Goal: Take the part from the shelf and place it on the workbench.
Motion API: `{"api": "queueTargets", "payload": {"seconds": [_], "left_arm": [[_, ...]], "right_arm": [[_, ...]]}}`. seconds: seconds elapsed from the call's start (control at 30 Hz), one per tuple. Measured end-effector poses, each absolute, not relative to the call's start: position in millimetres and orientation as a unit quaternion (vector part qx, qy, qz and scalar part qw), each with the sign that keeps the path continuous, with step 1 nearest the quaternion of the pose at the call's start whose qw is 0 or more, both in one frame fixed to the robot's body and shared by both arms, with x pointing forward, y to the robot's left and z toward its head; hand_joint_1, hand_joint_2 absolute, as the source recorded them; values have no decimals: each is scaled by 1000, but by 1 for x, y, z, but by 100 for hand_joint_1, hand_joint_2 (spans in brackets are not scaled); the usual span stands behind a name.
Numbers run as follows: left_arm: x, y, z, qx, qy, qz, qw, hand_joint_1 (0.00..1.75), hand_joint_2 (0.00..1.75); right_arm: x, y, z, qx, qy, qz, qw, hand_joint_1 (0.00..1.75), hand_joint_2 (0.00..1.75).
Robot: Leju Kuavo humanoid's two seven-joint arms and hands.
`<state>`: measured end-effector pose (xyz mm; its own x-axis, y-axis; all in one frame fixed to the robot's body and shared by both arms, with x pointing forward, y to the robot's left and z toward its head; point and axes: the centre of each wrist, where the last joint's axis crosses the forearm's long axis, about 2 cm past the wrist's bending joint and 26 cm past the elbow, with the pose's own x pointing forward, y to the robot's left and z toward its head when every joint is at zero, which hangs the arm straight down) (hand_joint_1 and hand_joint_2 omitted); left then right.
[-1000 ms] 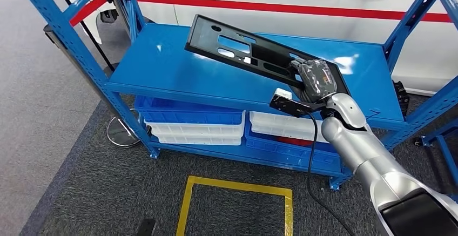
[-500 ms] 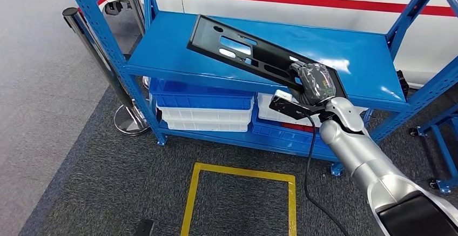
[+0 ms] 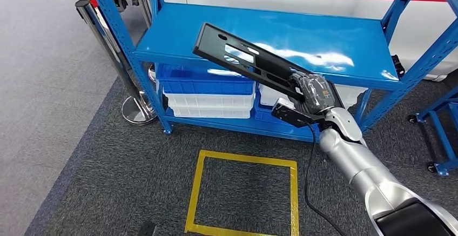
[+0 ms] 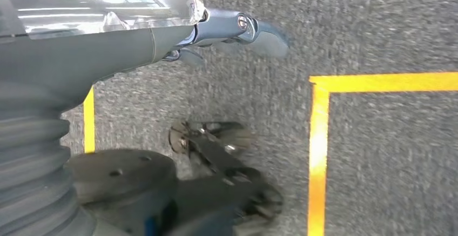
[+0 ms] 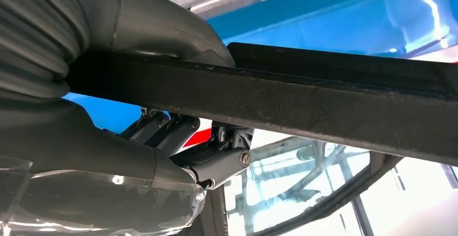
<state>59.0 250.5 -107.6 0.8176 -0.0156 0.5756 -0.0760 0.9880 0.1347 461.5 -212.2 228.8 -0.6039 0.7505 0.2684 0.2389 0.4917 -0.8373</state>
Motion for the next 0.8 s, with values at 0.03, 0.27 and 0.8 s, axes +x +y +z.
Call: {"api": "queueTargets", "payload": {"seconds": [0.03,0.27,0.8], "left_arm": [[59,250,-108,76,-303,16,950,0,175],[59,250,-108,77,-304,16,950,0,175],[52,248,-108,83,-301,6,950,0,175]], "right_arm": [[461,-213,228,-306,-804,395,323,175,175],[435,-227,167,-252,-807,357,396,175,175],[333,-238,38,-221,-760,233,565,175,175]]}}
